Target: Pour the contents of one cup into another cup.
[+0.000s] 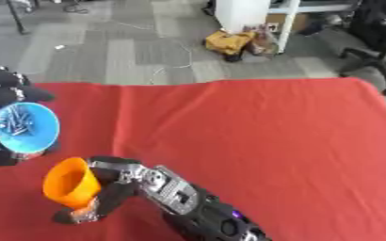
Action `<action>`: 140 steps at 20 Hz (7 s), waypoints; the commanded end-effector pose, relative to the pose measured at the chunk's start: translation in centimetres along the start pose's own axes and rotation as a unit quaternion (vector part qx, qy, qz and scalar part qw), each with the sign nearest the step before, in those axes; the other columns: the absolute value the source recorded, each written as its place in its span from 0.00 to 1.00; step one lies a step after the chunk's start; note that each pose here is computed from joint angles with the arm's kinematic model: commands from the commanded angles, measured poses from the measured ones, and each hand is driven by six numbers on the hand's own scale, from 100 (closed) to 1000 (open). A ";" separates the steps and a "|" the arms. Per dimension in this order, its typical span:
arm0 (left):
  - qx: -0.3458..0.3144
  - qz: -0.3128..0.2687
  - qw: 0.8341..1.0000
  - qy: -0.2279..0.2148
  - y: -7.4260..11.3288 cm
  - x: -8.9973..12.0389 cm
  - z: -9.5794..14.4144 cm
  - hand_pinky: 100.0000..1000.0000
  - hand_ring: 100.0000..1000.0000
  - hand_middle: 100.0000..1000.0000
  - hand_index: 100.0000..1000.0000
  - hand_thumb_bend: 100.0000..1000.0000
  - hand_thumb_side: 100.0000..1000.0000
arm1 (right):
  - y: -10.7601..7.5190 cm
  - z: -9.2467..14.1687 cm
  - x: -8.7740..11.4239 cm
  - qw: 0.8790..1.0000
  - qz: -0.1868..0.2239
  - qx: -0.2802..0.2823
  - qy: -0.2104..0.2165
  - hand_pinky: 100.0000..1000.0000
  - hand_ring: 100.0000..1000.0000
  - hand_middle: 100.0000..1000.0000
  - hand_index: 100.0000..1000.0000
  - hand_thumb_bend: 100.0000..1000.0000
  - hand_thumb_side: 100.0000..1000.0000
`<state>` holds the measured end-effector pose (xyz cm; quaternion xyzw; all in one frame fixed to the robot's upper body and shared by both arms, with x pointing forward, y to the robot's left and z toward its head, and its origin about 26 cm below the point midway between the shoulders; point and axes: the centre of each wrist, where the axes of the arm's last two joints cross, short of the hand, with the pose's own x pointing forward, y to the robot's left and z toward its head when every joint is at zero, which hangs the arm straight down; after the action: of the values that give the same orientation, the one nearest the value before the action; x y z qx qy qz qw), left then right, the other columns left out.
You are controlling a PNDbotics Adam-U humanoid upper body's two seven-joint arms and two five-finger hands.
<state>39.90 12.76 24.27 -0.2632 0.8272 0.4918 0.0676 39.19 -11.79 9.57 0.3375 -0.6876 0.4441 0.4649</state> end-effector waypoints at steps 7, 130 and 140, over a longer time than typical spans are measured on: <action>0.000 -0.040 0.999 -0.024 1.1 -0.2 -0.3 0.43 0.30 0.32 0.68 0.65 0.00 | -0.6 0.0 0.9 1.000 0.008 0.002 -0.011 0.53 0.39 0.41 0.71 0.25 0.00; -0.086 -0.243 0.959 -0.116 1.1 1.7 -1.9 0.52 0.25 0.26 0.73 0.67 0.00 | -0.6 0.2 0.6 1.000 0.010 0.005 -0.004 0.52 0.39 0.41 0.71 0.26 0.00; -0.078 -0.248 0.961 -0.093 1.0 1.1 -1.5 0.51 0.24 0.26 0.72 0.66 0.00 | -0.5 0.3 0.5 1.000 0.008 0.003 -0.003 0.52 0.39 0.41 0.71 0.26 0.00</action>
<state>38.78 11.24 24.17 -0.4068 0.6787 0.5623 0.2402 39.21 -12.22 9.29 0.3378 -0.6851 0.4451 0.4674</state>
